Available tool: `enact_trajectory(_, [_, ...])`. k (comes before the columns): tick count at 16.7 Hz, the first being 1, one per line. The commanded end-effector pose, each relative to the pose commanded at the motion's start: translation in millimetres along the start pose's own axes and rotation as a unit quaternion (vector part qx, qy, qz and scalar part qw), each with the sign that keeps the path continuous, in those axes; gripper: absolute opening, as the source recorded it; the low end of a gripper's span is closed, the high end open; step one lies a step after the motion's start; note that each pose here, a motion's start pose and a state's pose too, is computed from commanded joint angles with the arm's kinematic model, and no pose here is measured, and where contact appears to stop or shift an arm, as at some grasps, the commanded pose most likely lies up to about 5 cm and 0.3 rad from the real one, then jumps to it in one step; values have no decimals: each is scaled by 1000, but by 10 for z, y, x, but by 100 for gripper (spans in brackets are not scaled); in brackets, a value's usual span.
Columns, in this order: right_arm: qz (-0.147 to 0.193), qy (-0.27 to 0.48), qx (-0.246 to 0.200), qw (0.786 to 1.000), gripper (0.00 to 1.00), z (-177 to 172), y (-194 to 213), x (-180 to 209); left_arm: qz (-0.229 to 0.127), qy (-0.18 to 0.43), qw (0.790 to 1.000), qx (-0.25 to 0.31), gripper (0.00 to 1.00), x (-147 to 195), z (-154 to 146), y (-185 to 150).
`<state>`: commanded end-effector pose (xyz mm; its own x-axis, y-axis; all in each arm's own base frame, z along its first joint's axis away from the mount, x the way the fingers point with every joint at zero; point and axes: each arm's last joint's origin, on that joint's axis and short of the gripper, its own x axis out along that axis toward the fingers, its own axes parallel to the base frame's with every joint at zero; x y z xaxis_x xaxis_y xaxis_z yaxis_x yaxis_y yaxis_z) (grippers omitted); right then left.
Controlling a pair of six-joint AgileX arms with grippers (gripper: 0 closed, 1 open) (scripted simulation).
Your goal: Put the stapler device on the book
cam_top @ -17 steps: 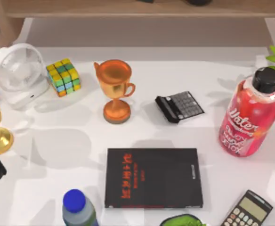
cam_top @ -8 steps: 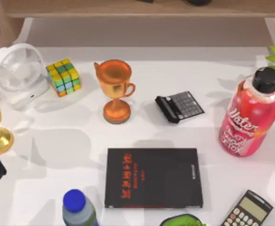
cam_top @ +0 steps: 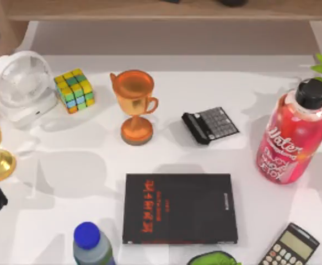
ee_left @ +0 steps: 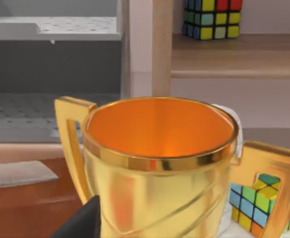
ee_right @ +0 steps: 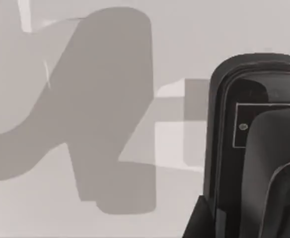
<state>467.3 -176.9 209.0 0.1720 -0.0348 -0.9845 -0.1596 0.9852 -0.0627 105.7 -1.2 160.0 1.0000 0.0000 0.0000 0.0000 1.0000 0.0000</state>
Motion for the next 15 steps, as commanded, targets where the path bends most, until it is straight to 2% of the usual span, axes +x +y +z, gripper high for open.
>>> enact_trajectory(4, [-32,-46,43,998,0,-7,381,-744,0,0,1000,0,100,0,0,0])
enact_trajectory(8, [-39,-96,83,991,0,-31,1043,-1320,0,0,1000,0,100,0,0,0])
enact_trajectory(11, [-20,-127,102,986,0,-34,1687,-1544,0,0,1000,0,100,0,0,0])
enact_trajectory(15, [29,-144,108,983,0,-82,2689,-1578,0,0,1000,0,100,0,0,0])
